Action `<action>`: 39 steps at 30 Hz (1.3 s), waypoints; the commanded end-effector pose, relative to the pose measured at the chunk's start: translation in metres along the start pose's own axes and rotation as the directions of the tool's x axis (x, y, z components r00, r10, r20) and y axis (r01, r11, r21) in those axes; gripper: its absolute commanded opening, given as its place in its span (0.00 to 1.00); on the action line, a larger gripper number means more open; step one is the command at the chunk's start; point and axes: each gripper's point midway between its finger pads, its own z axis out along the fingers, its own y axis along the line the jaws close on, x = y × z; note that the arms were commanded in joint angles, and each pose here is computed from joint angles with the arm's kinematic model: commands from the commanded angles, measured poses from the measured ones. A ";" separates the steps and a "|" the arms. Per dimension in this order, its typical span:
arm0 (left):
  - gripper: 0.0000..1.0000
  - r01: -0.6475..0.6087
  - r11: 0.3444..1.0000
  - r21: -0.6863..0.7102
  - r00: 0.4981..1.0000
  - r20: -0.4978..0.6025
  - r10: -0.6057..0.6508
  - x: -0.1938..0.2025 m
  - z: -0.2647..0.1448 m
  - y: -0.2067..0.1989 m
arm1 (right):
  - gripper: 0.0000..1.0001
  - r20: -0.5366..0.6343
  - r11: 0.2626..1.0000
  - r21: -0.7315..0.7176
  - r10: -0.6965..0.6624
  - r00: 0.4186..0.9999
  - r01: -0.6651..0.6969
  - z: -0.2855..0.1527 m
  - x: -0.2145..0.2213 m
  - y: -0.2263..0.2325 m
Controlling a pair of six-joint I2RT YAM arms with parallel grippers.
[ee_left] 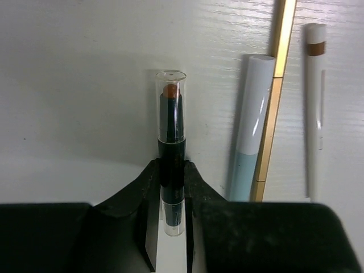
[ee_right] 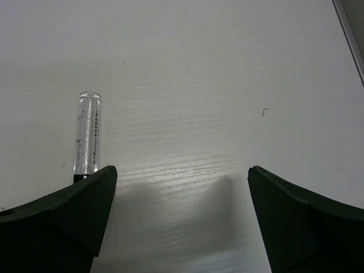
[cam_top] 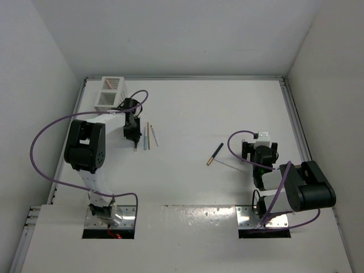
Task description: Organize the makeup
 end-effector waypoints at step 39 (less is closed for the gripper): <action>0.00 -0.222 0.974 0.047 0.376 0.926 0.042 -0.332 -0.131 0.084 | 0.98 -0.119 0.977 -0.206 -0.081 0.990 0.055 0.003 -0.061 0.039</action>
